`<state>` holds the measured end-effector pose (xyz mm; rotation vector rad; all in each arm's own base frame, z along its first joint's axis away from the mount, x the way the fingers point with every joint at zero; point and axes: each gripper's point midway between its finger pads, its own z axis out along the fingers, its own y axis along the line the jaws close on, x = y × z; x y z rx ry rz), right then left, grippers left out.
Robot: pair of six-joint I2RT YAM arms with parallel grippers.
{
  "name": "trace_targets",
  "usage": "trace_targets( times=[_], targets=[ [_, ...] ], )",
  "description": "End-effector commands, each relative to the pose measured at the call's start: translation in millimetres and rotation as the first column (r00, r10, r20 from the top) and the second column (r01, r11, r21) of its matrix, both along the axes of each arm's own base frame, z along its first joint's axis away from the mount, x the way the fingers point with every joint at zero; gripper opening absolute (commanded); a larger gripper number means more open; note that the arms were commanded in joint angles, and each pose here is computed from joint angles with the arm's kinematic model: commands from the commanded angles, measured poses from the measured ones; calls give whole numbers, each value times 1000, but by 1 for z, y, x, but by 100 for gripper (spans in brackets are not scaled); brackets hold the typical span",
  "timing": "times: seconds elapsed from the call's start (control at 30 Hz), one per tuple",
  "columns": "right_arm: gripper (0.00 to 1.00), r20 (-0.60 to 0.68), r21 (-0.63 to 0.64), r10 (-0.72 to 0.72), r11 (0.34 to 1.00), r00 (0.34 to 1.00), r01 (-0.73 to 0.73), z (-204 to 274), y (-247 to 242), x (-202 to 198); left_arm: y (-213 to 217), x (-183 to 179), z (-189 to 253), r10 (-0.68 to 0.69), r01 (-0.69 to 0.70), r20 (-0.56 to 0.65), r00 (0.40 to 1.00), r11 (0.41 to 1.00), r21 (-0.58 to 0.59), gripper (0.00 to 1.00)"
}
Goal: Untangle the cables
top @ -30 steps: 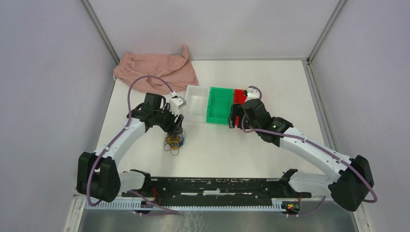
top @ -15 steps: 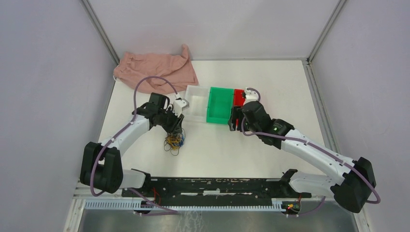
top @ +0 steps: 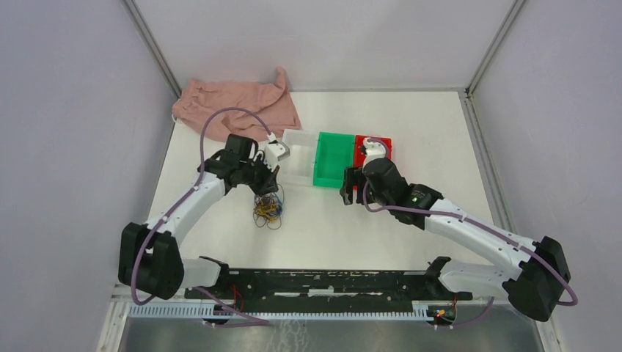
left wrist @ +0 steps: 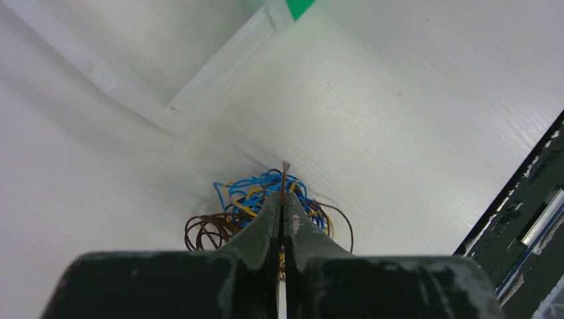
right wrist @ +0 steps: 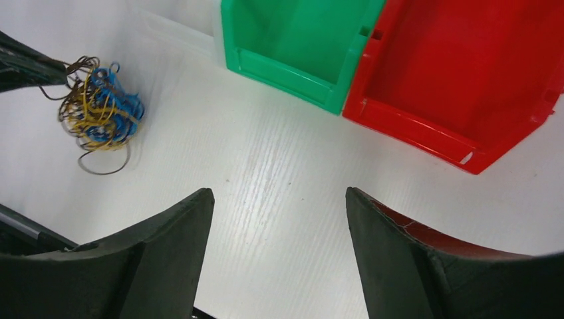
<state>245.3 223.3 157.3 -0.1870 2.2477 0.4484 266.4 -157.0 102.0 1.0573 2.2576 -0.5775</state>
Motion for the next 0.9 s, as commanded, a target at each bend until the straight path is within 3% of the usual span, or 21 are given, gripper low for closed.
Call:
trace_targets(
  times=[0.0, 0.37, 0.87],
  targets=[
    [81, 95, 64, 90, 993, 991, -97, 23, 32, 3, -21, -3, 69, -18, 29, 103, 994, 993, -111, 3],
    [91, 398, 126, 287, 924, 871, -362, 71, 110, -17, -21, -36, 128, 30, -8, 102, 994, 976, -216, 3],
    [91, 443, 157, 367, 867, 818, -474, 97, 177, -25, -25, -55, 195, 29, 19, 152, 988, 954, -299, 3]
  ],
)
